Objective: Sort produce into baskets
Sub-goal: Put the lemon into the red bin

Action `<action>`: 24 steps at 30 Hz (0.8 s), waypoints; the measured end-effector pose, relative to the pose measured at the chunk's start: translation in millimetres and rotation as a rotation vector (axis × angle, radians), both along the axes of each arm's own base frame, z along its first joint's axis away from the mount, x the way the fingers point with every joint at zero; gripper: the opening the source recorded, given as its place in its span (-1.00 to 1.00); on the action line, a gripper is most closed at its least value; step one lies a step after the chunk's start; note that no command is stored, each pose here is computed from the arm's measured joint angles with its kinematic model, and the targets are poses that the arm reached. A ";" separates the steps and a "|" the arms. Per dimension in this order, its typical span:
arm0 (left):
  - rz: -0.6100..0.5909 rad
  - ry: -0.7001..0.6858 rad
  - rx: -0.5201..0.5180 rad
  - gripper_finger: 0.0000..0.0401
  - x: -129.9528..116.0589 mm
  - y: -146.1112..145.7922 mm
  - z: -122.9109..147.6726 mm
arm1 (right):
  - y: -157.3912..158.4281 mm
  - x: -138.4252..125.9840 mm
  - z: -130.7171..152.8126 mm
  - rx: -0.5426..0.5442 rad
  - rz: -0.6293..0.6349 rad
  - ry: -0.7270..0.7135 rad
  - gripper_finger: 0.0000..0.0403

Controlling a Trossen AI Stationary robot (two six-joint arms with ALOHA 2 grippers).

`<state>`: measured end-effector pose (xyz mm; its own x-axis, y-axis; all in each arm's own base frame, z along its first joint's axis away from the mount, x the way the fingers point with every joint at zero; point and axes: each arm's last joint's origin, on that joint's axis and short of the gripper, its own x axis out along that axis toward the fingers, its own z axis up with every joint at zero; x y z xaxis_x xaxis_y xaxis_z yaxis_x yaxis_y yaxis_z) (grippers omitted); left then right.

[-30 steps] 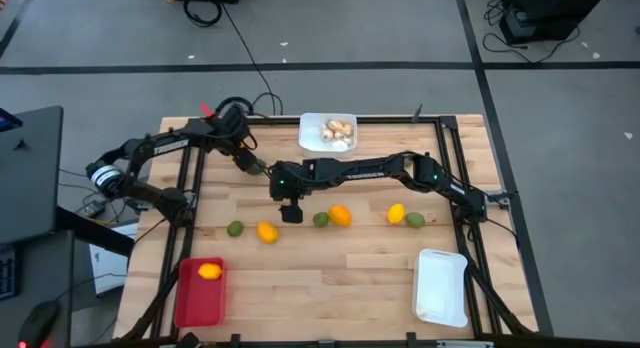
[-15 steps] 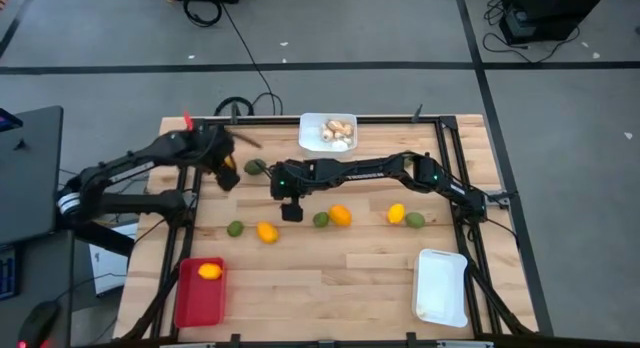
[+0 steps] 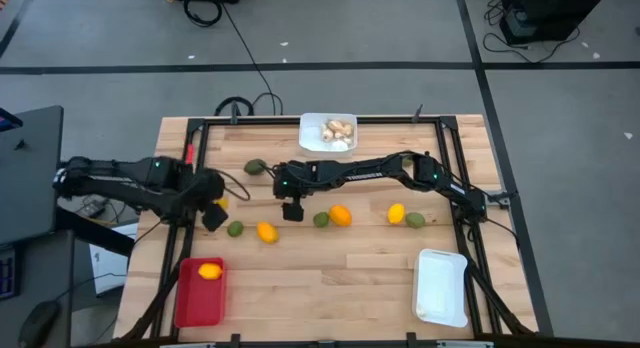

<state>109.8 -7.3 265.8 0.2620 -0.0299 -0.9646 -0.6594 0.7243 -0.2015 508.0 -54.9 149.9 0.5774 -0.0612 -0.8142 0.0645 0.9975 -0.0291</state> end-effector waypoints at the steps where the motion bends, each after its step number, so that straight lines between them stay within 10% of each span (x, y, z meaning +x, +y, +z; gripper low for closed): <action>1: -0.011 -0.004 -0.017 0.09 3.0 -4.5 -0.6 | -0.2 1.5 0.2 -0.003 0.000 -0.023 0.72; 9: -0.077 0.084 -0.203 0.09 22.3 -63.6 -13.3 | -0.8 18.0 11.9 0.038 -0.017 -0.288 0.72; 24: -0.055 0.228 -0.354 0.13 28.1 -164.9 -43.6 | 42.9 21.7 13.1 0.077 0.092 -0.302 0.72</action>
<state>137.9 -172.2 222.1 0.0314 -0.3778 -0.9253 -0.6780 0.6722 -0.2975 529.7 -12.0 163.0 0.7939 0.0581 -0.6053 -0.0321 0.9980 0.0537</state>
